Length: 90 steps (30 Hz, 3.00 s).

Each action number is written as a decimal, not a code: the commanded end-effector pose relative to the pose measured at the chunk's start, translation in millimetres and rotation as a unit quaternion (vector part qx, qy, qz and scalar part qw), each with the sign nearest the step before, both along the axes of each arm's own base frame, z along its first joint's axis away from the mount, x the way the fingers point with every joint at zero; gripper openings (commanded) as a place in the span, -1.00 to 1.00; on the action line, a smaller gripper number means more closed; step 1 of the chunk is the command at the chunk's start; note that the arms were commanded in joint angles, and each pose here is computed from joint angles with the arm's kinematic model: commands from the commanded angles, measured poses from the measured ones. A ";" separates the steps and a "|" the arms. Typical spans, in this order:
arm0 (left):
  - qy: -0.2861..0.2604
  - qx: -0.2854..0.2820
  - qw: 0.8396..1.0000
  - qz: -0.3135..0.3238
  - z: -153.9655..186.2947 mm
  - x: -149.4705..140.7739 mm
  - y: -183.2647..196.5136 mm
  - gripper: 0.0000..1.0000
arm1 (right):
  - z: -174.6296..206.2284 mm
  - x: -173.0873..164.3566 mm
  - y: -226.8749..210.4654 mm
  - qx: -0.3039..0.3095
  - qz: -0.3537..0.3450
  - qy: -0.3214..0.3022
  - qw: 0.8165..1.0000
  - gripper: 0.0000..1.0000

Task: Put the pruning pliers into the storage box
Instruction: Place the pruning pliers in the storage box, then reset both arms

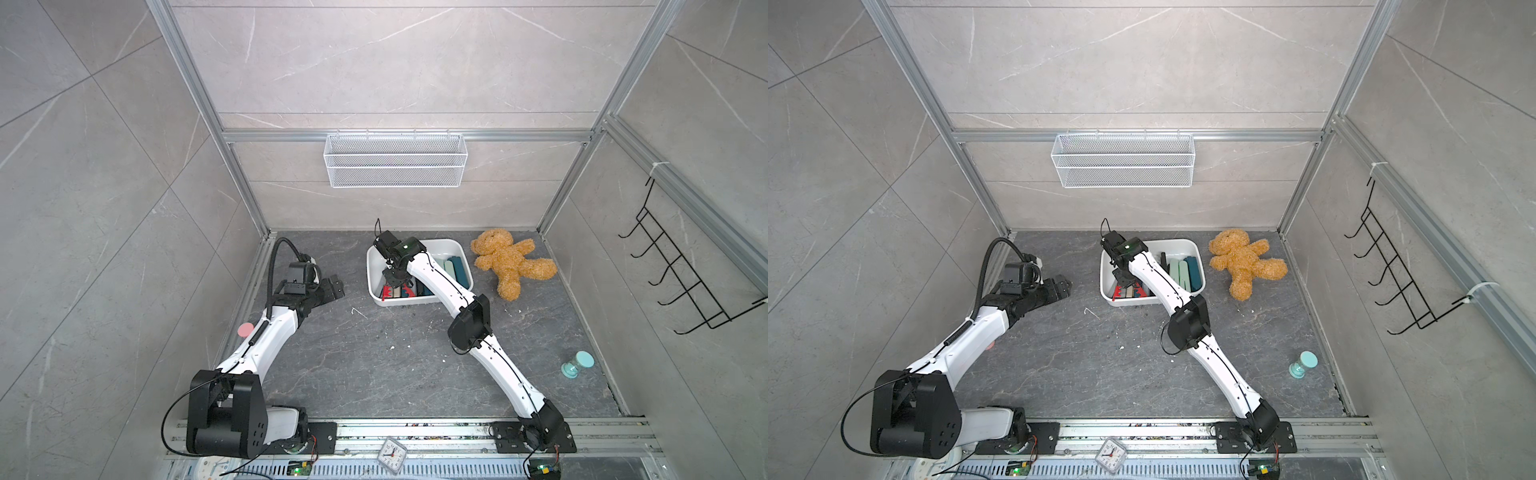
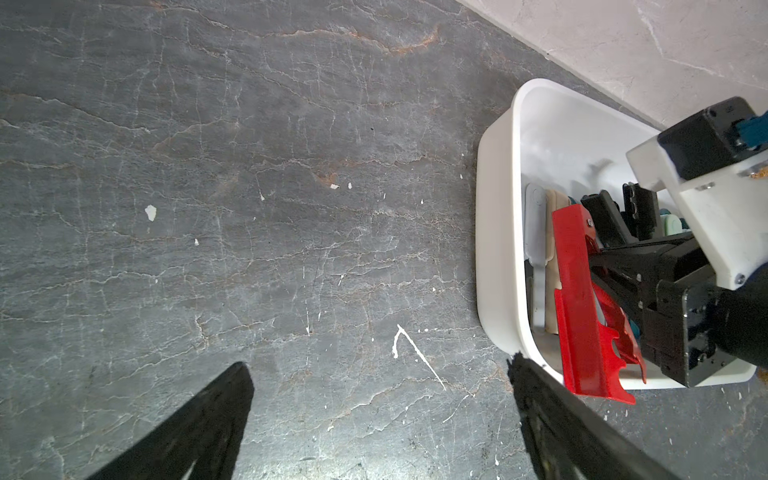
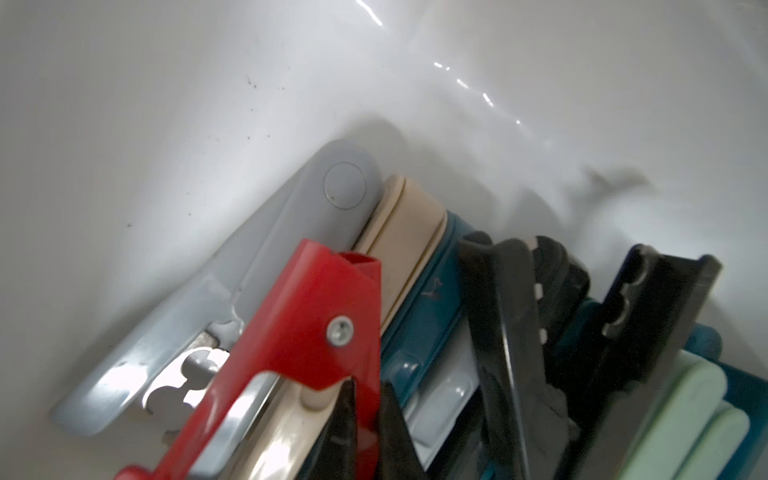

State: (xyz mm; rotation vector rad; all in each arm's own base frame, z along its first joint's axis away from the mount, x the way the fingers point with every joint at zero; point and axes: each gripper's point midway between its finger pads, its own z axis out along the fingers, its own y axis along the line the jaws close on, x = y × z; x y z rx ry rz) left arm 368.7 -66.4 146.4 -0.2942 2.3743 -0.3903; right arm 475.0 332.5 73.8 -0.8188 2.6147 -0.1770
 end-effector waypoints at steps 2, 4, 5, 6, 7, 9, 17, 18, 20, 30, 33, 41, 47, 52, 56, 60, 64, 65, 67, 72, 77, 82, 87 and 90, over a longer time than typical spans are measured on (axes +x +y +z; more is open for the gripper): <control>-0.016 -0.005 1.000 0.010 8.9 1.0 3.7 0.99 | 22.8 9.0 -3.8 0.020 -0.023 -0.026 0.999 -0.81; -0.016 -0.006 1.000 0.010 8.8 1.5 3.3 0.99 | 23.0 11.2 -5.2 0.022 -0.031 -0.028 0.999 -0.80; -0.016 -0.007 1.000 0.011 8.7 1.9 3.5 0.99 | 23.5 12.7 -7.4 0.024 -0.039 -0.029 0.999 -0.80; -0.016 -0.007 1.000 0.011 8.6 2.1 3.5 0.99 | 22.2 13.4 -9.2 0.026 -0.046 -0.028 0.998 -0.80; -0.016 -0.008 1.000 0.011 8.4 2.4 3.6 0.99 | 22.7 14.4 -10.6 0.030 -0.051 -0.027 0.998 -0.80; -0.013 -0.009 1.000 0.010 6.6 2.0 3.2 0.99 | 22.9 15.3 -10.9 0.036 -0.056 -0.025 0.997 -0.80; -0.013 -0.010 1.000 0.010 6.2 2.5 3.0 0.99 | 17.3 12.3 -4.8 0.050 -0.051 -0.011 0.997 -0.75; -0.012 -0.010 1.000 0.010 5.4 2.3 3.4 0.99 | 17.3 11.5 -4.3 0.051 -0.050 -0.009 0.997 -0.70; -0.012 -0.009 1.000 0.011 5.4 2.2 4.1 0.99 | 19.1 10.1 -3.8 0.054 -0.048 -0.007 0.997 -0.51; -0.017 0.001 1.000 0.026 6.7 0.3 11.2 0.99 | 90.1 -0.3 -5.6 0.094 -0.038 -0.039 0.994 -0.01; -0.022 0.006 0.999 0.030 8.1 -1.6 14.0 0.99 | 116.8 -7.3 -4.3 0.098 -0.014 -0.061 0.993 0.03; -0.018 0.014 0.999 0.037 5.0 -6.8 17.9 1.00 | 180.7 -38.1 -11.4 0.118 0.051 -0.069 0.989 0.22; -0.023 0.030 0.998 0.053 5.8 -12.4 27.0 0.99 | 206.8 -85.0 -33.1 0.144 0.078 -0.031 0.986 0.29; -0.034 0.073 0.994 0.073 4.1 -14.5 42.7 1.00 | 206.6 -110.8 -67.6 0.142 0.071 -0.079 0.984 0.47; -0.050 0.127 0.985 0.108 4.3 -18.1 64.9 0.99 | 194.2 -124.9 -99.1 0.138 0.047 -0.121 0.982 0.57; -0.085 0.183 0.968 0.149 3.2 -28.3 89.9 0.99 | 180.5 -135.6 -131.7 0.134 0.031 -0.200 0.970 0.75; -0.141 0.216 0.953 0.156 -4.1 -32.1 99.3 0.99 | 155.3 -140.9 -167.3 0.111 0.007 -0.282 0.953 0.87; -0.152 0.224 0.951 0.152 -7.2 -31.7 99.8 1.00 | 145.0 -141.2 -176.8 0.103 -0.002 -0.297 0.949 0.88; -0.166 0.242 0.944 0.148 -13.4 -30.4 101.9 1.00 | 127.6 -142.8 -189.6 0.098 -0.016 -0.319 0.943 0.88; -0.190 0.282 0.930 0.141 -27.8 -23.6 106.4 1.00 | 100.5 -145.0 -204.6 0.114 -0.024 -0.368 0.923 0.90; -0.232 0.277 0.924 0.124 -23.1 -12.5 99.1 1.00 | 89.7 -137.6 -221.9 0.107 -0.041 -0.395 0.912 0.92; -0.244 0.282 0.922 0.107 -36.5 1.5 96.0 1.00 | 88.2 -131.4 -262.9 0.151 -0.122 -0.434 0.880 0.92; -0.229 0.259 0.933 0.101 -43.5 1.2 99.7 1.00 | 71.8 -123.2 -286.7 0.178 -0.156 -0.451 0.860 0.93; -0.216 0.254 0.937 0.103 -52.4 7.0 103.1 1.00 | 58.1 -115.6 -291.8 0.184 -0.153 -0.446 0.862 0.92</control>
